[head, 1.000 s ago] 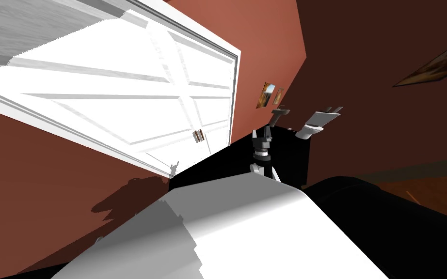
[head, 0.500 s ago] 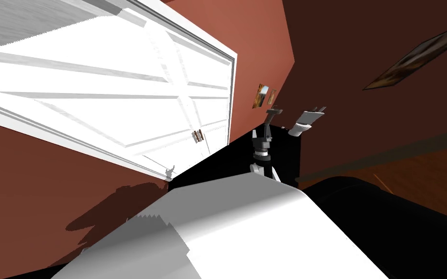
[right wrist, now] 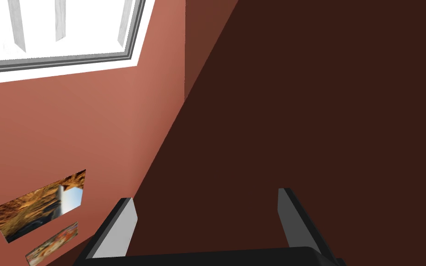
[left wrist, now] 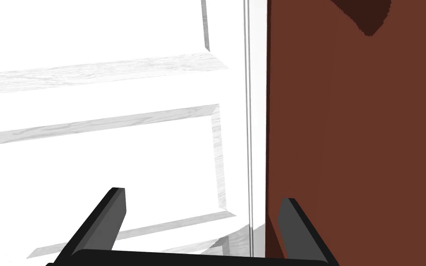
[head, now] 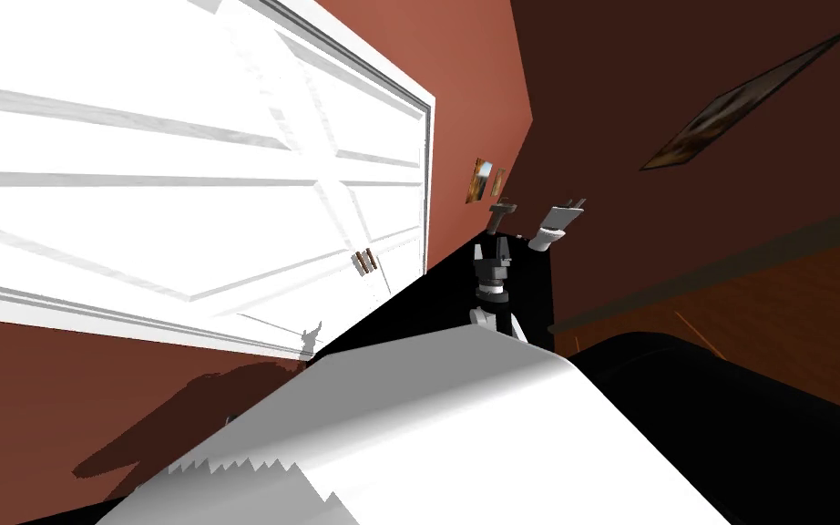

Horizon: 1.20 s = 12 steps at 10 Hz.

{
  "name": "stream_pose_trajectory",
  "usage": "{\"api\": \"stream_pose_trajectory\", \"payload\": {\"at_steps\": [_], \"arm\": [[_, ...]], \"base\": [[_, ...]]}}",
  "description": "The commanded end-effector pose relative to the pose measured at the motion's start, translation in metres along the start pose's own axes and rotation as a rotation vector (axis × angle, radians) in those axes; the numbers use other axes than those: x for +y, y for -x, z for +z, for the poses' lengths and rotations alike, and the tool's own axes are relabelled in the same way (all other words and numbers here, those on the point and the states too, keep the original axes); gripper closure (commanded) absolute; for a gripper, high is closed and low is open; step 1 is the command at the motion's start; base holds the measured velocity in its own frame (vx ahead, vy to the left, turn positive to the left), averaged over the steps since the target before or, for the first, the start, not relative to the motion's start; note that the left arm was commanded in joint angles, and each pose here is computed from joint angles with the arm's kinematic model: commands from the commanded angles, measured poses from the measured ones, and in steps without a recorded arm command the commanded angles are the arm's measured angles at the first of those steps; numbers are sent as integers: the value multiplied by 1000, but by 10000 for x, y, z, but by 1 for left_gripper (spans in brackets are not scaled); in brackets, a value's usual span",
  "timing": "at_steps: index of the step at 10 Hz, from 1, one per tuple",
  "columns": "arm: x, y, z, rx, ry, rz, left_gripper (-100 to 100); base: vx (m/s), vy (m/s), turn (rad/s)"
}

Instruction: Push the door open

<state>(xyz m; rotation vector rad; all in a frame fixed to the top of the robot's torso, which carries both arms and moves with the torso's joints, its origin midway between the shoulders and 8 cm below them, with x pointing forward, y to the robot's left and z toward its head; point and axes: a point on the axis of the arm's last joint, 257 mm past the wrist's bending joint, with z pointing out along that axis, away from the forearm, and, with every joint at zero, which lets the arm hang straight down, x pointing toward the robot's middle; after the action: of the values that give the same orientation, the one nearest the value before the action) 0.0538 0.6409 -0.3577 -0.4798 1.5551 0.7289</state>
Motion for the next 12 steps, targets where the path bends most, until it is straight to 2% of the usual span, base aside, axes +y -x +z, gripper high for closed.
{"api": "stream_pose_trajectory", "payload": {"at_steps": [1,6,12], "arm": [[47,-36,8,9,32,-12,-100],[78,-136,33,27,95,-50,-100],[-12,-218,84,37,126,-89,-100]], "base": [[196,44,-163],[225,22,-152],[241,1,-115]]}}
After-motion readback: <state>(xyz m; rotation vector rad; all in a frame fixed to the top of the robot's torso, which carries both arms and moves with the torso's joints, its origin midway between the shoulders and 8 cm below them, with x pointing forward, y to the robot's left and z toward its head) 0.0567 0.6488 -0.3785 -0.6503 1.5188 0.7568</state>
